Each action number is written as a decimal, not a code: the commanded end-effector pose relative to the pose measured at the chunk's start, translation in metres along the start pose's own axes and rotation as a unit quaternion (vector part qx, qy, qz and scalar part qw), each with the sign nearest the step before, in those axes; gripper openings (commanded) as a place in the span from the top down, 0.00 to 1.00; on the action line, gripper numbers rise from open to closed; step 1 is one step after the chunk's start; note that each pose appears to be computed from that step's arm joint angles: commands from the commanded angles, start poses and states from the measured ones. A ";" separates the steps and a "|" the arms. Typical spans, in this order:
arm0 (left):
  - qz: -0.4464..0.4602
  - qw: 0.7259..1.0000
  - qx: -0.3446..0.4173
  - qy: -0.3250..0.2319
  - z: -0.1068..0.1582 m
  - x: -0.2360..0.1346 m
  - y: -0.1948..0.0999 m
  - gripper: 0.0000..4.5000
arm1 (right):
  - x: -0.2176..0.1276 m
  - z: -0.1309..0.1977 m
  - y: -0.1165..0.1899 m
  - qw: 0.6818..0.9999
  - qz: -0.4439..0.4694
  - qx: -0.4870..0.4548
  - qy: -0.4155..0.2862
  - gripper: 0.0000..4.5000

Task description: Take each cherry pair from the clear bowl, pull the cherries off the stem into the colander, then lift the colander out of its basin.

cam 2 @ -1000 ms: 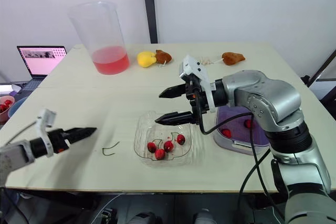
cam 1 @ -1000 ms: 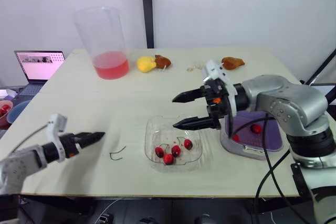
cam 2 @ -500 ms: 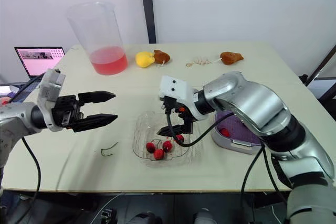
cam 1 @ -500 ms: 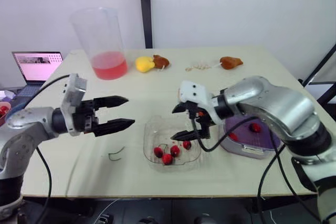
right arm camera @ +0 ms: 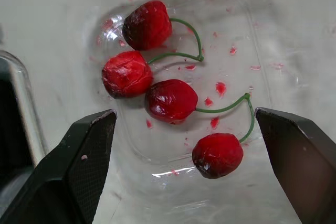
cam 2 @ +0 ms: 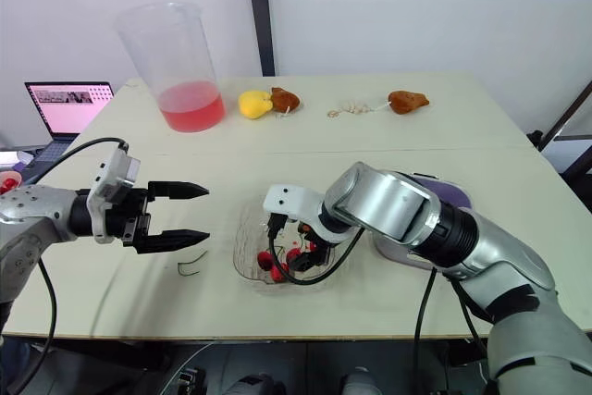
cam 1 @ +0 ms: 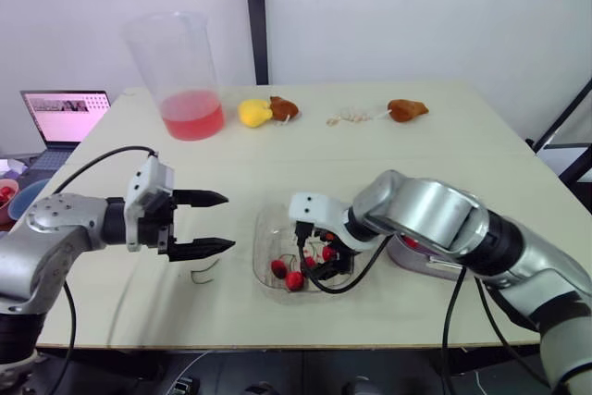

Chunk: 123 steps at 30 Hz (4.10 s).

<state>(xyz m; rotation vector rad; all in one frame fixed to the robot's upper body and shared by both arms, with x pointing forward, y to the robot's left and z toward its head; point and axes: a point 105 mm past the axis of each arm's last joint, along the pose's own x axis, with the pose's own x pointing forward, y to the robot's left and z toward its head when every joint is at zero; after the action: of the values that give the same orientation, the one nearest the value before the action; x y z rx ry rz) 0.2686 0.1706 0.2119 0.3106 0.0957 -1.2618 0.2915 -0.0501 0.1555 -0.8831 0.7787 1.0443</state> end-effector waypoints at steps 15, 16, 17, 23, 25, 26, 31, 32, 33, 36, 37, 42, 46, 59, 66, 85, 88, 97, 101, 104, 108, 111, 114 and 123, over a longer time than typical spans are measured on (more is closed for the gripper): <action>0.008 1.000 0.027 -0.013 0.011 0.000 -0.001 0.00 | 0.000 0.018 -0.001 1.000 -0.016 -0.025 -0.004 0.00; 0.010 0.999 0.027 -0.014 0.012 0.000 0.000 0.00 | 0.001 0.020 0.000 1.000 -0.013 -0.026 -0.007 0.00; 0.012 0.999 0.028 -0.015 0.013 -0.001 0.001 0.00 | 0.003 0.022 0.001 1.000 -0.009 -0.027 -0.008 0.00; 0.011 0.999 0.031 -0.009 0.013 -0.001 0.001 0.00 | 0.017 0.019 0.005 1.000 0.008 -0.017 -0.003 0.29; 0.012 0.999 0.031 -0.008 0.013 -0.002 0.002 0.00 | 0.020 0.018 0.006 1.000 0.013 -0.014 -0.003 0.40; 0.013 0.999 0.031 -0.008 0.013 -0.002 0.002 0.00 | 0.021 0.018 0.006 1.000 0.014 -0.013 -0.003 0.40; 0.016 0.999 0.032 -0.007 0.013 -0.003 0.003 0.00 | 0.022 0.019 0.006 1.000 0.018 -0.010 -0.005 0.40; 0.016 0.999 0.032 -0.007 0.013 -0.003 0.003 0.00 | 0.022 0.019 0.006 1.000 0.018 -0.009 -0.005 0.40; 0.016 0.999 0.033 -0.008 0.013 -0.003 0.003 0.00 | 0.022 0.018 0.006 1.000 0.019 -0.008 -0.005 0.40; 0.016 0.999 0.034 -0.009 0.014 -0.002 0.004 0.00 | 0.023 0.019 0.006 1.000 0.021 -0.005 -0.006 0.58; 0.016 0.999 0.034 -0.010 0.014 -0.002 0.004 0.00 | 0.023 0.019 0.006 1.000 0.020 -0.007 -0.007 0.67; 0.015 0.999 0.035 -0.011 0.015 0.000 0.005 0.00 | 0.020 0.028 0.004 0.999 0.016 -0.010 -0.026 0.67; 0.015 0.999 0.037 -0.013 0.016 0.001 0.005 0.00 | 0.016 0.041 0.004 0.997 0.008 -0.056 -0.050 0.67; 0.007 0.999 0.029 -0.015 0.018 0.003 0.004 0.00 | 0.006 0.060 0.003 0.994 0.022 -0.040 -0.096 0.22; 0.002 0.999 0.027 -0.018 0.018 0.006 0.006 0.00 | -0.006 0.046 -0.012 0.997 -0.005 -0.003 -0.080 0.01; 0.008 0.999 0.040 -0.036 0.022 0.014 0.011 0.00 | 0.024 0.023 -0.029 0.999 -0.044 0.011 -0.014 0.01; 0.006 0.999 0.039 -0.038 0.022 0.015 0.009 0.00 | 0.028 0.022 -0.032 0.999 -0.044 0.013 -0.012 0.01; 0.000 0.999 0.036 -0.030 0.017 0.014 0.005 0.00 | 0.033 0.023 -0.026 0.999 -0.030 0.018 -0.018 0.32; -0.002 0.999 0.035 -0.031 0.017 0.015 0.006 0.00 | 0.034 0.021 -0.024 0.999 -0.027 0.018 -0.016 0.40; -0.002 0.999 0.037 -0.031 0.017 0.016 0.006 0.00 | 0.034 0.020 -0.024 0.999 -0.027 0.019 -0.014 0.40; -0.001 0.999 0.038 -0.033 0.018 0.016 0.007 0.00 | 0.033 0.020 -0.024 0.999 -0.027 0.022 -0.017 0.51; 0.009 0.999 0.042 -0.032 0.018 0.015 0.012 0.00 | 0.030 0.024 -0.022 0.999 -0.018 0.024 -0.029 0.76; 0.017 0.998 0.044 -0.039 0.022 0.012 0.017 0.00 | 0.023 0.025 -0.020 0.999 -0.013 0.021 -0.037 0.82; 0.031 0.994 0.013 -0.104 0.041 0.009 0.027 0.00 | -0.052 0.052 -0.025 0.969 -0.052 -0.071 -0.230 0.82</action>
<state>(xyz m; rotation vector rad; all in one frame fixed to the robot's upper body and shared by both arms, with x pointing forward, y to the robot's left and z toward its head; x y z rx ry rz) 0.2930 0.1560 0.2329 0.2157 -0.0296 -1.2466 0.3077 -0.0391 0.1987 -0.7353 0.4840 1.1371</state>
